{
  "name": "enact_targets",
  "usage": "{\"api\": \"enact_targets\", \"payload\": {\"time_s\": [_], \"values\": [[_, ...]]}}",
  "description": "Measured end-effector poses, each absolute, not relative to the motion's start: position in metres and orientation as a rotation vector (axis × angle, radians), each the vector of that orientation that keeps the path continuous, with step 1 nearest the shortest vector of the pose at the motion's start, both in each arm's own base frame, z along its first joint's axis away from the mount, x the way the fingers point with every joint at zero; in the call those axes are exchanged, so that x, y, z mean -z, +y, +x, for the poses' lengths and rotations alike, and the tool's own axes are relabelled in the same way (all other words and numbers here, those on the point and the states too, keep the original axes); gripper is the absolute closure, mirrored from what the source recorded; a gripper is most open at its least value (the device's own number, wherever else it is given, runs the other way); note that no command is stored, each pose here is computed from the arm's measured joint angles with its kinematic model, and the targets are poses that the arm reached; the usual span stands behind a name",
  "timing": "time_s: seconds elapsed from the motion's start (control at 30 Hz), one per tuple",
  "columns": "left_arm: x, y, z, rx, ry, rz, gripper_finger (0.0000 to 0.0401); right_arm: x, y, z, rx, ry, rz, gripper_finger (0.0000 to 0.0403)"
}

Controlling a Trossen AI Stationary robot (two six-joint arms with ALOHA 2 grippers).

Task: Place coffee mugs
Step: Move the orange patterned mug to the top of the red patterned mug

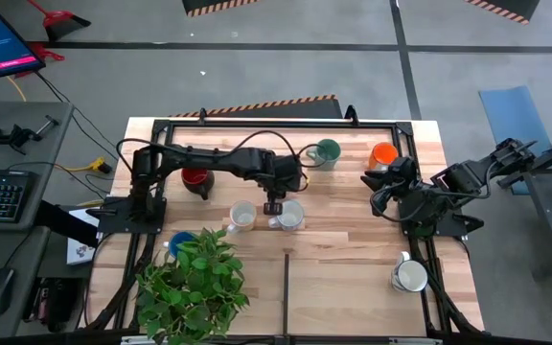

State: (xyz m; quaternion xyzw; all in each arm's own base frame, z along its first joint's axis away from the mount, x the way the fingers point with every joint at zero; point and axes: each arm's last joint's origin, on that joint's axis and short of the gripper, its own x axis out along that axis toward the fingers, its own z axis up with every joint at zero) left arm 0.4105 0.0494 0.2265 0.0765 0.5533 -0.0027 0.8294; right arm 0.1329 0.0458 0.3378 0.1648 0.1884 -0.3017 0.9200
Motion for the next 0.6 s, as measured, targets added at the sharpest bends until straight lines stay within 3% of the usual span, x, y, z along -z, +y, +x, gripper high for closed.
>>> {"api": "enact_targets", "payload": {"time_s": [0.6], "values": [[-0.2288, 0.0497, 0.4125, -0.020, 1.148, 0.145, 0.0354, -0.3378, 0.0458, 0.1328, 0.619, 0.388, 0.339, 0.0331]]}}
